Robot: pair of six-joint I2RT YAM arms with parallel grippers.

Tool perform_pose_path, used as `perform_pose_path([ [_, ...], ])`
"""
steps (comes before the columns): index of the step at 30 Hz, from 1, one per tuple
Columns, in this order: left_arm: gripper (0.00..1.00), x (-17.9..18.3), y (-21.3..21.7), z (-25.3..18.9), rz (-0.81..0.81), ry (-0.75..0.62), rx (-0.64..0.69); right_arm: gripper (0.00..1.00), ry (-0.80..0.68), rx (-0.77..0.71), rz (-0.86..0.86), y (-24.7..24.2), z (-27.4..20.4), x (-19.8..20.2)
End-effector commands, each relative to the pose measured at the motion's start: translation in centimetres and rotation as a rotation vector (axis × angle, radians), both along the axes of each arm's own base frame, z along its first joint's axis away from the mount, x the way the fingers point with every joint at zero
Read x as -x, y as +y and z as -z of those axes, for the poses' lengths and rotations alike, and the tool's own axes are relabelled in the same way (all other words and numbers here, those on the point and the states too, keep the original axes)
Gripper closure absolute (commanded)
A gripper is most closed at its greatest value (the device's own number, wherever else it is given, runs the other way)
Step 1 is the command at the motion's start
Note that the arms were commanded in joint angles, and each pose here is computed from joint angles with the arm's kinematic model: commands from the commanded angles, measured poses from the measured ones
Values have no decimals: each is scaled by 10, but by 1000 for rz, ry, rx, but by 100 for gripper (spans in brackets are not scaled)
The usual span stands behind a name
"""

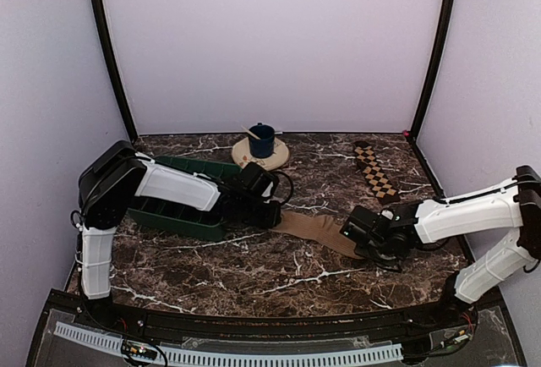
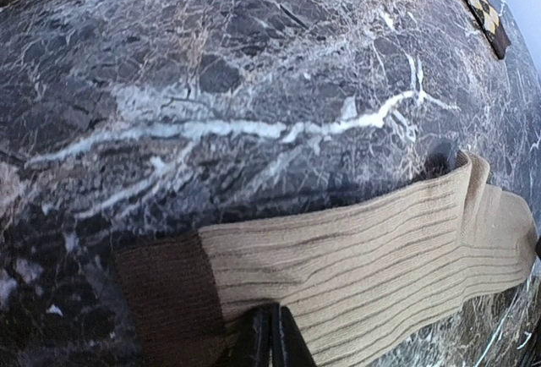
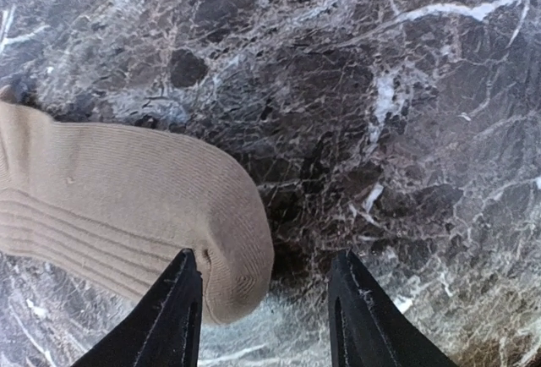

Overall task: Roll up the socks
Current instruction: Rotate the sock at the center of the board, then pick up the sock from the center of the board.

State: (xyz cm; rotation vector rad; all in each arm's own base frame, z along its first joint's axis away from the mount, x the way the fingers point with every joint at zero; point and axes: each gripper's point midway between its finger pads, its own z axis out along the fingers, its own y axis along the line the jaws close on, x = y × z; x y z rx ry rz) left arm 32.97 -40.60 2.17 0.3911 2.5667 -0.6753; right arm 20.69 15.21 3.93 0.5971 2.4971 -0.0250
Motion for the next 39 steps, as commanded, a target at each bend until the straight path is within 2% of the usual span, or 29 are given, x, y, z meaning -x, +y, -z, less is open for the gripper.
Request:
perform_pose_path([
  [1,94,39,37,41,-11,129,-160,53,13,6,-13,1,14,-5],
  [9,94,46,39,40,-4,130,-164,63,25,2,10,-3,26,-12],
  [15,94,49,38,38,-1,127,-161,83,37,-21,13,-2,32,-10],
  [18,94,51,38,37,2,130,-158,89,35,-29,17,-2,31,-10],
  [24,94,58,29,26,24,127,-134,92,-11,0,44,-12,12,-13],
  [34,73,57,7,-37,59,35,4,93,-46,67,62,-28,-11,-17],
  [39,64,57,4,-67,63,-11,68,93,-73,73,17,-17,-30,-27],
])
